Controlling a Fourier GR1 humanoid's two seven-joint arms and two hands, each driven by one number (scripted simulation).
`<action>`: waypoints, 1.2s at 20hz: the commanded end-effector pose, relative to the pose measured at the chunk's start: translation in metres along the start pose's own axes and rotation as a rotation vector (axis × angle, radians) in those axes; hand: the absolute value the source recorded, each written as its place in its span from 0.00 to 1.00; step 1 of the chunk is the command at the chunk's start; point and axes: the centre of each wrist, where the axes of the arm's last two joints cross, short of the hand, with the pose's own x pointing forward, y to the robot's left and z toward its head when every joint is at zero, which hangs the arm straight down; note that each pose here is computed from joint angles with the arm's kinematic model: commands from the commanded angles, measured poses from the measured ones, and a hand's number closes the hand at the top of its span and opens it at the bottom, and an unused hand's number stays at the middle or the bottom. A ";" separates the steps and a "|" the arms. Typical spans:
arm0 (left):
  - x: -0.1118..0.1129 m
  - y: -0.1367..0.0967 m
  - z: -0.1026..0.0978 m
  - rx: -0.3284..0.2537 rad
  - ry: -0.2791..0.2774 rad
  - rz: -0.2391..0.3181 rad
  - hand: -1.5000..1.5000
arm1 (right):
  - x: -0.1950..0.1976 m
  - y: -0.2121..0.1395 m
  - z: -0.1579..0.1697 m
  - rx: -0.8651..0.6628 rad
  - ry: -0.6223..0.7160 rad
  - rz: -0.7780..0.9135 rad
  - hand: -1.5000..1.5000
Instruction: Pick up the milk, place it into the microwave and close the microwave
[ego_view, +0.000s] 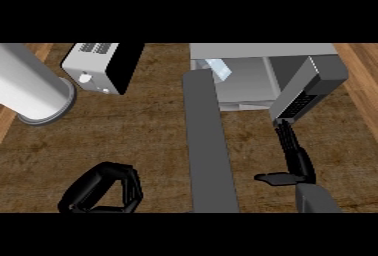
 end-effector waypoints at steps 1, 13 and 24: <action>-0.010 -0.015 -0.034 -0.056 0.037 -0.048 1.00 | -0.005 -0.021 0.041 -0.017 -0.025 -0.017 0.00; -0.034 -0.054 -0.089 -0.141 -0.004 -0.165 1.00 | 0.043 -0.074 0.129 -0.026 -0.101 -0.057 0.00; -0.067 -0.138 -0.104 -0.263 0.070 -0.092 1.00 | 0.107 -0.073 0.126 0.112 -0.237 -0.131 0.00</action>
